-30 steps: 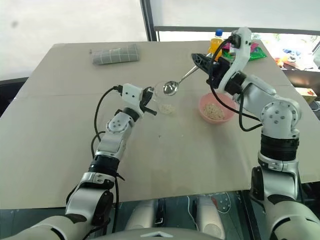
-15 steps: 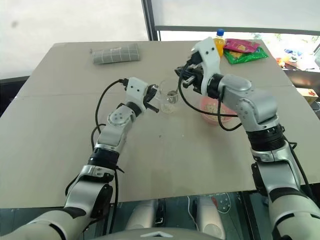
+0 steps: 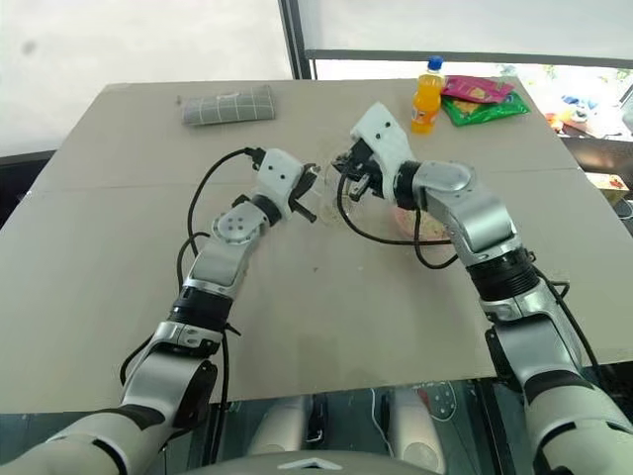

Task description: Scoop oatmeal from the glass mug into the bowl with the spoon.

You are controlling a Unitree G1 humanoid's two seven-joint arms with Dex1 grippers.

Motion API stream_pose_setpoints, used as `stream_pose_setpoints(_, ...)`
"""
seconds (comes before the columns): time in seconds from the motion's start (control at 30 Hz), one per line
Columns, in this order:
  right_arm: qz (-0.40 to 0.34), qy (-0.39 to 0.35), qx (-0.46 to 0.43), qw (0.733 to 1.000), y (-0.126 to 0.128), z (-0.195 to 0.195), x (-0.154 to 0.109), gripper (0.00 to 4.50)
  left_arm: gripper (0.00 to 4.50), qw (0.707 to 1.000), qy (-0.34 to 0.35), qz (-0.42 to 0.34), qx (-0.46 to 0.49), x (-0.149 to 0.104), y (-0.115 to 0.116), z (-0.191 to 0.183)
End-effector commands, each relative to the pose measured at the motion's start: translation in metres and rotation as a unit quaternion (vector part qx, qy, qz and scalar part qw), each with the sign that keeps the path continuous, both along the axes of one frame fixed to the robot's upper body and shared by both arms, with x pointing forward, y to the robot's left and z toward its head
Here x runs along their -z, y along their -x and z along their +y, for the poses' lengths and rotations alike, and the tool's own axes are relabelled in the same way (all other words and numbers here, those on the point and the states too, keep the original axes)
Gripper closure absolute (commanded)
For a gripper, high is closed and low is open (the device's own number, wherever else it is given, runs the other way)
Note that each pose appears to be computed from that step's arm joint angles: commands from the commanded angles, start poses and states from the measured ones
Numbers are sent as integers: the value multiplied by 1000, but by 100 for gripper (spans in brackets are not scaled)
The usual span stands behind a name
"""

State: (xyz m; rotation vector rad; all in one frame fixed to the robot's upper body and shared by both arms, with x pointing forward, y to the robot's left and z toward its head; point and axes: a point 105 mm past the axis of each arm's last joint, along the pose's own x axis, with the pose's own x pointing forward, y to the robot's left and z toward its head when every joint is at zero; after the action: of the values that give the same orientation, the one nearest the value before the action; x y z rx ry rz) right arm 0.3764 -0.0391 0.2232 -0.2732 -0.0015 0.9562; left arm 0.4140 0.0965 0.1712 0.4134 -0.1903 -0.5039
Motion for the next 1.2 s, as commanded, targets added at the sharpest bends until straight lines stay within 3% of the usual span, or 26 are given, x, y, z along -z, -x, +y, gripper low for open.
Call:
stream_pose_setpoints(0.03, 63, -28, -2, 998, 4, -1, 8, 450, 444, 999, 2, -52, 16, -32, 5, -8)
stream_pose_setpoints(0.27, 196, -130, 32, 971, 3, -4, 15, 450, 444, 998, 6, -53, 23, -36, 3, -13)
stream_pose_setpoints(0.53, 279, -293, 91, 910, -15, -33, -21, 450, 444, 999, 30, -24, 16, -6, 2, -11)
stream_pose_setpoints(0.77, 292, -334, 116, 889, -13, -61, -39, 450, 444, 998, 62, -14, 1, 10, 2, -11)
stream_pose_setpoints(1.2, 257, -347, 151, 889, -6, -92, -61, 450, 444, 995, 103, 1, 2, 21, -2, -23)
